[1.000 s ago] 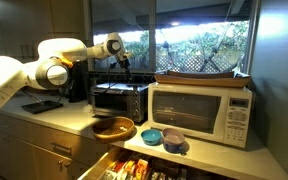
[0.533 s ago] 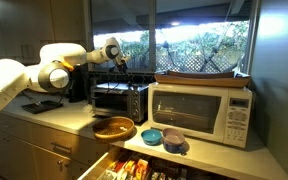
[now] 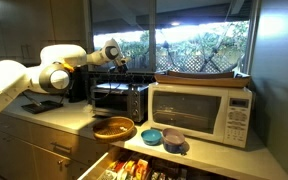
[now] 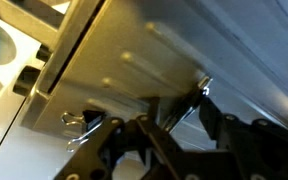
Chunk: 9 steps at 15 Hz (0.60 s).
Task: Remove the pen from on top of the grey microwave and put it in the drawer
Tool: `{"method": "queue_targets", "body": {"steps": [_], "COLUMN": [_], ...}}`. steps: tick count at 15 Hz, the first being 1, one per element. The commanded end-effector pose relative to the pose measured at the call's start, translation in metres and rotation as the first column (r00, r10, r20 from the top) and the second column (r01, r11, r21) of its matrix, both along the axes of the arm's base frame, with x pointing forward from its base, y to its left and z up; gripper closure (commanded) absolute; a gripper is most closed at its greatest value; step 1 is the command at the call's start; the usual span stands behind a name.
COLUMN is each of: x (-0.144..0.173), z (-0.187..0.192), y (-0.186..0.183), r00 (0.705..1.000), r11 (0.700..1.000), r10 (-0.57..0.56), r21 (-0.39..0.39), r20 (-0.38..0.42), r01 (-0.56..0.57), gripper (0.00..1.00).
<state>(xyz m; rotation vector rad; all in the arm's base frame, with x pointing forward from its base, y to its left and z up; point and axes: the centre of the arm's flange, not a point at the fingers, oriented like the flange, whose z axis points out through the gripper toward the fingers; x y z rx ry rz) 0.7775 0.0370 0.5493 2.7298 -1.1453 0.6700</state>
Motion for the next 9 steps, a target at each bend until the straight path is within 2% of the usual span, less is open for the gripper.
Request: {"method": "queue_targets", "body": {"steps": [1,3,5,9], "x": [0.031,0.029,0.026,0.002], "z": [0.005,0.007,0.013,0.039], "y": [0.001,-0.001,0.000,0.011], "r00": [0.998,0.998,0.999,0.999], "r11": [0.999,0.999,0.999,0.995], "r10": [0.011,0.010,0.006,-0.026], "r21": [-0.041,-0.048,-0.052,-0.093], "r20": [-0.063,-0.063,-0.043,0.043], "r01": [-0.013,-0.013,-0.008,0.030], "gripper": [0.86,1.00,0.96,0.96]}}
